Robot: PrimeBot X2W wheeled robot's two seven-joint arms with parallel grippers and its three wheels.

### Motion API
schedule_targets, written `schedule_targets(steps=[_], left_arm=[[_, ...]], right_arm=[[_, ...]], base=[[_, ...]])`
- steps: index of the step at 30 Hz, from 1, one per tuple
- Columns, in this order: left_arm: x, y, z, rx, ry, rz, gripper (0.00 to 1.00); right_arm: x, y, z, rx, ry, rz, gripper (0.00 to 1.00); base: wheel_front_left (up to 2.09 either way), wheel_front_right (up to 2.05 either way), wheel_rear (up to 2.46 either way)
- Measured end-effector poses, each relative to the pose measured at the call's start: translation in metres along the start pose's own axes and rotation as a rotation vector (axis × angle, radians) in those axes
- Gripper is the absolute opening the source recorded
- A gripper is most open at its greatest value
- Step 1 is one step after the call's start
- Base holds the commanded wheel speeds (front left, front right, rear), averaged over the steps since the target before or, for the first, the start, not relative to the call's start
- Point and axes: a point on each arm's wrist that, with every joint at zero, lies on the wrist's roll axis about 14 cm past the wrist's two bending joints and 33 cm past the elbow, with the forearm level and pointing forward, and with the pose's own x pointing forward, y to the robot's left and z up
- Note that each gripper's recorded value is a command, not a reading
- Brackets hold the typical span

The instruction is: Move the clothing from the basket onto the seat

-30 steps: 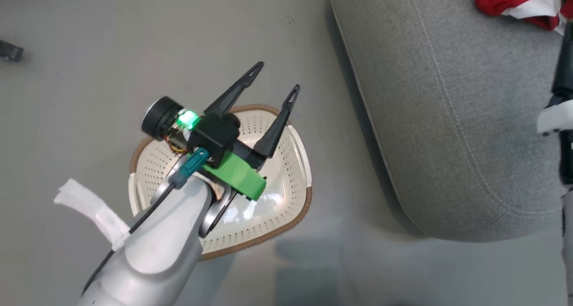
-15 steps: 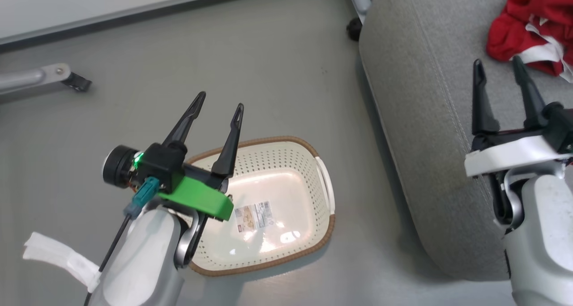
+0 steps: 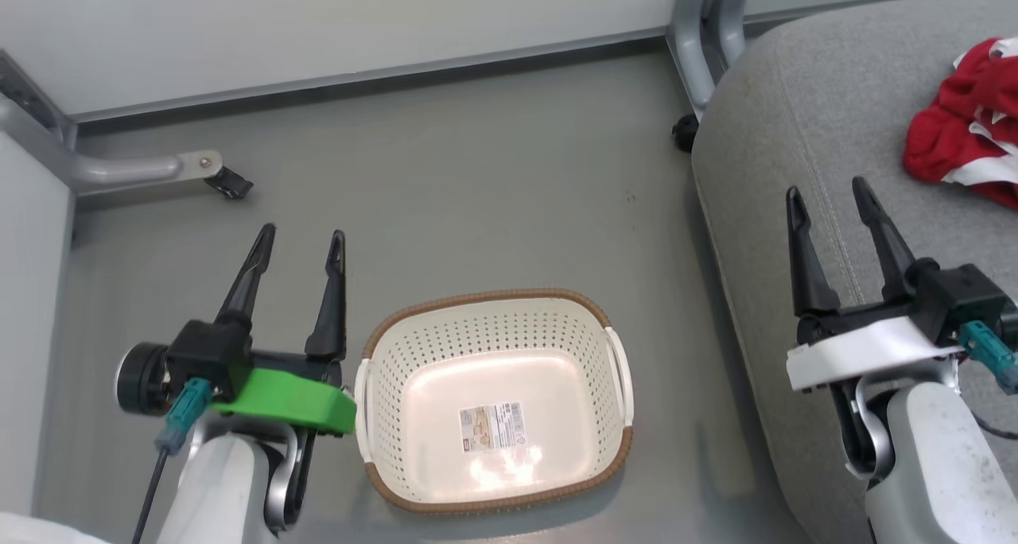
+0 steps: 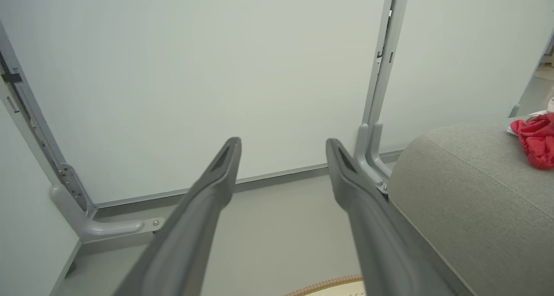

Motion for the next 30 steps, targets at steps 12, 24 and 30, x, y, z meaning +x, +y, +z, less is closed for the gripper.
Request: schedule_targets(steps=[12,24,30], left_arm=[[-0.036,0.026,0.016,0.018,-0.036,0.116,1.00],[-0.057,0.035,0.020,0.013,-0.046,0.171,1.00],[-0.065,0.040,0.022,0.008,-0.051,0.196,1.00]], right_arm=[[-0.029,0.025,-0.003,0.021,0.026,0.046,1.00],[-0.047,0.026,-0.004,0.054,0.042,0.036,1.00],[-0.050,0.029,-0.001,0.053,0.040,0.043,1.00]], base=[[0.00,0.00,0.00],[0.00,0.00,0.00],[0.00,0.00,0.00]])
